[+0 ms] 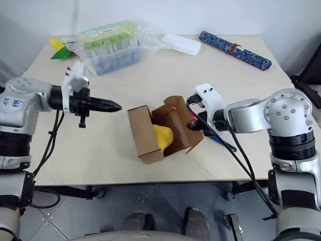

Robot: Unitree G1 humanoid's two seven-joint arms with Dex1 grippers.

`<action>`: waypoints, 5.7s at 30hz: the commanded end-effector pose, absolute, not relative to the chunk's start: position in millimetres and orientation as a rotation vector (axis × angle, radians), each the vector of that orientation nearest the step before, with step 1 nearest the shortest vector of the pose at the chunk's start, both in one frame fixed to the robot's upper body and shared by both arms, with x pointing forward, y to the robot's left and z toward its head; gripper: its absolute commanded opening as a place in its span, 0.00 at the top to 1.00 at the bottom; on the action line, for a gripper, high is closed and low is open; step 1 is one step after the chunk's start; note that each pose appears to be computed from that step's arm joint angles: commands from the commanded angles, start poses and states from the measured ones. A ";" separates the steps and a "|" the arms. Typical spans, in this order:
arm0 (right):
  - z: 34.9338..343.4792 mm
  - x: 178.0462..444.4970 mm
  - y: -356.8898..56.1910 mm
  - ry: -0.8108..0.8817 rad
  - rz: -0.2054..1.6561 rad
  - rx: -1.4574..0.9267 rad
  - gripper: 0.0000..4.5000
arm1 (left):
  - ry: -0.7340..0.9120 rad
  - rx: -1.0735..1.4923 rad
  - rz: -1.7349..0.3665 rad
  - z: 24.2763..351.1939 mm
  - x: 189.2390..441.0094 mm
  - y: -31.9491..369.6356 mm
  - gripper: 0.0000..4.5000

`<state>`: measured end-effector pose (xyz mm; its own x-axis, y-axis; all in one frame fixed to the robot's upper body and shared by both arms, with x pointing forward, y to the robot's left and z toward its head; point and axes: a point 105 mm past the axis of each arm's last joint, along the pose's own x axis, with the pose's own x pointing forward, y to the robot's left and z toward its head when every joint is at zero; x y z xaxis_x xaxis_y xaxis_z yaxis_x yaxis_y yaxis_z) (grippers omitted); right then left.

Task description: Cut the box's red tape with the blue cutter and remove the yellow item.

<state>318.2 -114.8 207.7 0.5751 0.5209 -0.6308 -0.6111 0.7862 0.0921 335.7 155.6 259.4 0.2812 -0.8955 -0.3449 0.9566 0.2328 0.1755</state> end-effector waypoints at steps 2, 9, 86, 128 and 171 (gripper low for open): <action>224.0 319.4 -115.4 0.633 0.668 -0.148 1.00 | 0.126 0.470 -1.381 266.1 324.8 123.8 1.00; 234.7 324.6 -113.5 0.613 0.648 -0.167 1.00 | 0.191 0.600 -1.462 227.7 323.9 89.3 1.00; 200.9 307.7 -160.7 0.445 0.748 -0.334 0.01 | 0.423 0.607 -1.293 144.9 348.8 123.6 1.00; 237.2 260.9 -143.7 0.126 0.945 -0.369 0.00 | 0.323 1.139 -1.456 223.1 350.6 100.7 0.01; 227.0 248.6 -153.3 0.144 0.806 -0.367 0.00 | 0.306 1.159 -1.705 199.9 361.1 52.1 0.01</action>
